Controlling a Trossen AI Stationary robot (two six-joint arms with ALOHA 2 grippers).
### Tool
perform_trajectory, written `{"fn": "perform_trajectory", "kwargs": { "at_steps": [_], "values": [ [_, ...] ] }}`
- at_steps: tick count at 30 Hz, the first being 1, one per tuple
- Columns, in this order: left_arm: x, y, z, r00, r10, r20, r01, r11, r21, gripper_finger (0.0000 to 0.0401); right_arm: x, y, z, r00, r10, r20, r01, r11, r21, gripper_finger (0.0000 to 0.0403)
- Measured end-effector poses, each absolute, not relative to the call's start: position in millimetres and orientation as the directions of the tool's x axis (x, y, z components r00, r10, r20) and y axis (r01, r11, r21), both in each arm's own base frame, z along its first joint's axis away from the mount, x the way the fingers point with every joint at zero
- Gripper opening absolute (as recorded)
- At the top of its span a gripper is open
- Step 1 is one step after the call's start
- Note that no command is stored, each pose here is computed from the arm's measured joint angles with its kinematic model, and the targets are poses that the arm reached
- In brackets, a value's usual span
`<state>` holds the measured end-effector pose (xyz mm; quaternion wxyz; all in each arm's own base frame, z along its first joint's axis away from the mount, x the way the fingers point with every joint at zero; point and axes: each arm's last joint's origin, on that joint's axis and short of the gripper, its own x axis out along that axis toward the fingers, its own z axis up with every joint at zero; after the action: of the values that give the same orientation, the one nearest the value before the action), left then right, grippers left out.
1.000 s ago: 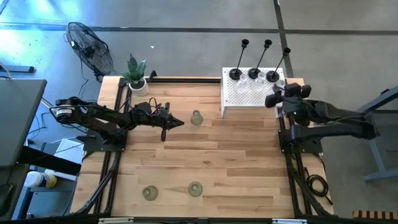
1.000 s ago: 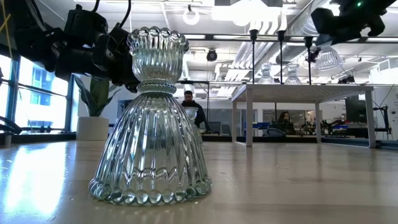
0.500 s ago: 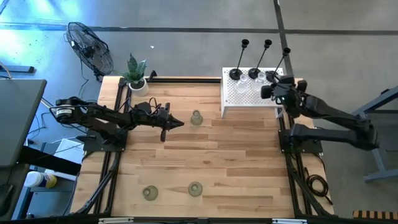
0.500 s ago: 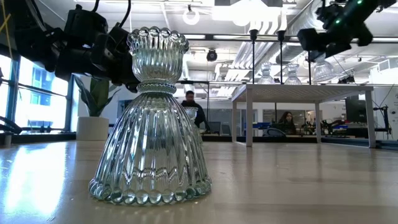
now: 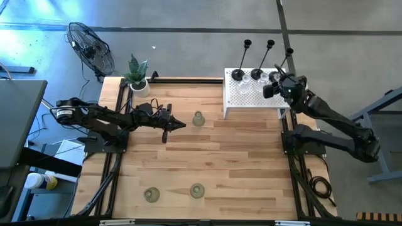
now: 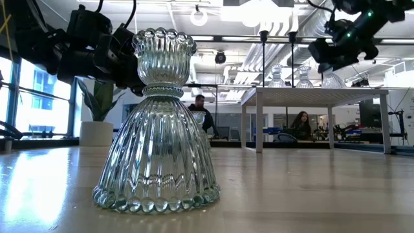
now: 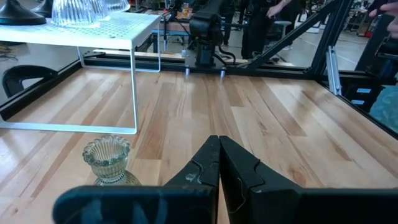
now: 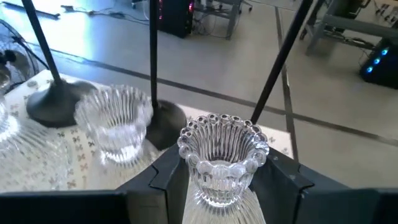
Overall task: Pick & Place candle stick holders
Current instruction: Put the transparent glass candle holder on the shelf aligned with the other transparent glass candle holder
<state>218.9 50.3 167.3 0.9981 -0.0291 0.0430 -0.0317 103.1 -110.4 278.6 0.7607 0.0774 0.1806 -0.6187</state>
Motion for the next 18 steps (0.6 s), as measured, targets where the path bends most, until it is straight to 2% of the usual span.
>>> {"fn": "perform_trajectory", "kwargs": {
  "at_steps": [5,18],
  "values": [
    [218.9,50.3,167.3,0.994,-0.066,-0.084,0.061,0.996,-0.061,0.0000,93.5,-110.3,267.2,0.203,-0.933,-0.298,0.973,0.227,-0.049,0.0144],
    [218.9,50.4,167.5,0.995,-0.063,-0.082,0.058,0.997,-0.059,0.0000,81.9,-118.1,250.8,0.210,-0.944,-0.254,0.976,0.216,0.003,0.0145]
  ]
}}
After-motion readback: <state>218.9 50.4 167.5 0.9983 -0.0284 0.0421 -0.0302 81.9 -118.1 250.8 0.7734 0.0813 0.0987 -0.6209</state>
